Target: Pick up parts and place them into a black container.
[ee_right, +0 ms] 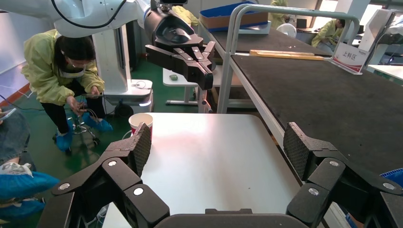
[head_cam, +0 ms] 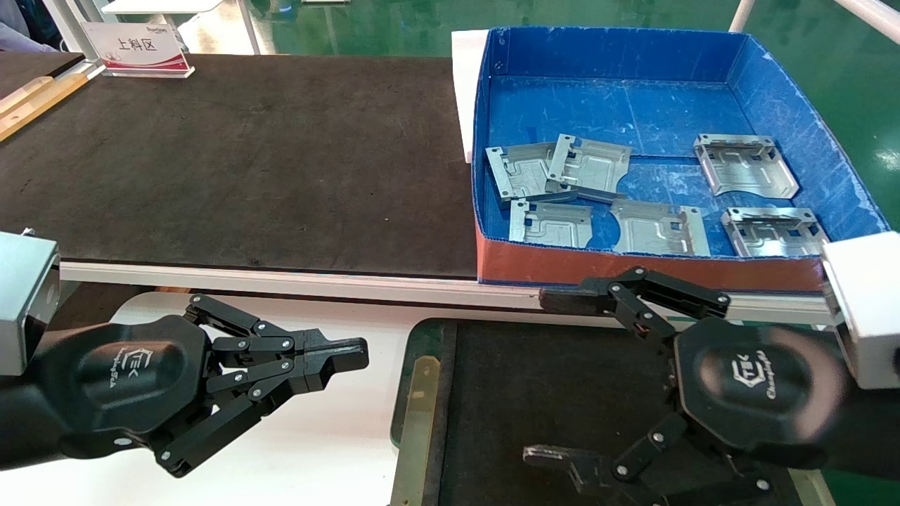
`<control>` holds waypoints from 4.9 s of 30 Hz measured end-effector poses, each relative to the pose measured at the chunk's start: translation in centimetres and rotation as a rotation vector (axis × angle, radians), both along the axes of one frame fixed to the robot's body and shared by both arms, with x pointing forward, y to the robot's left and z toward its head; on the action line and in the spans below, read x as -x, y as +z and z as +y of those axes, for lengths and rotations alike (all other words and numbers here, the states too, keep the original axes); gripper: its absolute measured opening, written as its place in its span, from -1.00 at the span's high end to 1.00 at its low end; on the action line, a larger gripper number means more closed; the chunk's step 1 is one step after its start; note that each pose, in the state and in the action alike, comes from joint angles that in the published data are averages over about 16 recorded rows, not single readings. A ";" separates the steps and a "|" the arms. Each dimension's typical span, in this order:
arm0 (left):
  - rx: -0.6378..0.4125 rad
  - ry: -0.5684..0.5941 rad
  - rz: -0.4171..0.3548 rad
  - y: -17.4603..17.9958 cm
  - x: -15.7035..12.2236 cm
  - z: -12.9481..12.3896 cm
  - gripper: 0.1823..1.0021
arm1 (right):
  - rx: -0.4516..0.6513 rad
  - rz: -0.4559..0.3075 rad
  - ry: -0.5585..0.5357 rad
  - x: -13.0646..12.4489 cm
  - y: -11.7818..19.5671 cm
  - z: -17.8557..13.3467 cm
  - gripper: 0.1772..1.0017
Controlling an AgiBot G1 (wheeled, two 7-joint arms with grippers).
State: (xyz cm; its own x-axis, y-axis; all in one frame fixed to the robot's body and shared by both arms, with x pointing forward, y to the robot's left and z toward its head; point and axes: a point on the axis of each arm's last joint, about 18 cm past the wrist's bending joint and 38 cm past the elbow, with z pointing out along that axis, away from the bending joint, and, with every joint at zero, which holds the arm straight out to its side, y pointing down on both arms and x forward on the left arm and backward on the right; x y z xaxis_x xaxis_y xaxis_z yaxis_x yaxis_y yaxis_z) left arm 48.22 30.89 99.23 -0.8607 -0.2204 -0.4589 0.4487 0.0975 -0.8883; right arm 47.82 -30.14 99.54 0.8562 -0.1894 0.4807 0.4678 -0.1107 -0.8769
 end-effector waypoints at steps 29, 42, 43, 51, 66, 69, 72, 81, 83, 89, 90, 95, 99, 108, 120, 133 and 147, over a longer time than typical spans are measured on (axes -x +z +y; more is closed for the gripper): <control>0.000 0.000 0.000 0.0 0.0 0.0 0.98 | -0.144 -0.035 -0.385 -8.7 3.2 -4.4 -1.00; 0.000 0.000 0.000 0.0 0.0 0.0 0.98 | -0.194 -0.049 -0.584 -12.8 4.5 -8.4 -1.00; 0.000 0.000 0.000 0.0 0.0 0.0 0.98 | -0.195 -0.051 -0.598 -13.1 4.7 -8.7 -1.00; 0.000 0.000 0.000 0.0 0.0 0.0 0.98 | -0.195 -0.073 -0.712 -15.5 6.3 -10.9 -1.00; 0.000 0.000 0.000 0.0 0.0 0.0 0.96 | -0.276 -0.013 -0.896 -18.8 8.9 -14.7 -1.00; 0.000 0.000 0.000 0.0 0.0 0.0 0.92 | -0.310 0.024 -0.927 -19.5 9.1 -15.2 -1.00; 0.000 0.000 0.000 0.0 0.0 0.0 0.89 | -0.340 0.065 -0.958 -20.2 9.2 -15.4 -1.00; 0.000 0.000 0.000 0.0 0.0 0.0 0.61 | -0.412 0.186 -1.036 -22.1 9.9 -15.1 -1.00; 0.000 0.000 0.000 0.0 0.0 0.0 0.53 | -0.423 0.214 -1.048 -22.5 9.9 -14.8 -1.00; 0.000 0.000 0.000 0.0 0.0 0.0 0.21 | -0.451 0.294 -1.083 -23.6 9.8 -14.0 -1.00; 0.000 0.000 0.000 0.0 0.0 0.0 0.17 | -0.454 0.305 -1.088 -23.8 9.7 -13.8 -1.00; 0.000 0.000 0.000 0.0 0.0 0.0 -0.14 | -0.465 0.358 -1.113 -24.5 8.9 -13.3 -1.00; 0.000 0.000 0.000 0.0 0.0 0.0 -0.37 | -0.469 0.387 -1.134 -25.0 8.2 -13.1 -1.00; 0.000 0.000 0.000 0.0 0.0 0.0 -0.74 | -0.470 0.426 -1.163 -25.6 6.5 -13.1 -1.00; 0.000 0.000 0.000 0.0 0.0 0.0 -0.97 | -0.454 0.446 -1.183 -25.9 5.0 -13.2 -0.99; 0.000 0.000 0.000 0.0 0.0 0.0 -1.00 | -0.436 0.432 -1.187 -25.8 4.8 -13.5 -0.79; 0.000 0.000 0.000 0.0 0.0 0.0 -1.00 | -0.432 0.427 -1.187 -25.6 4.8 -13.9 -0.15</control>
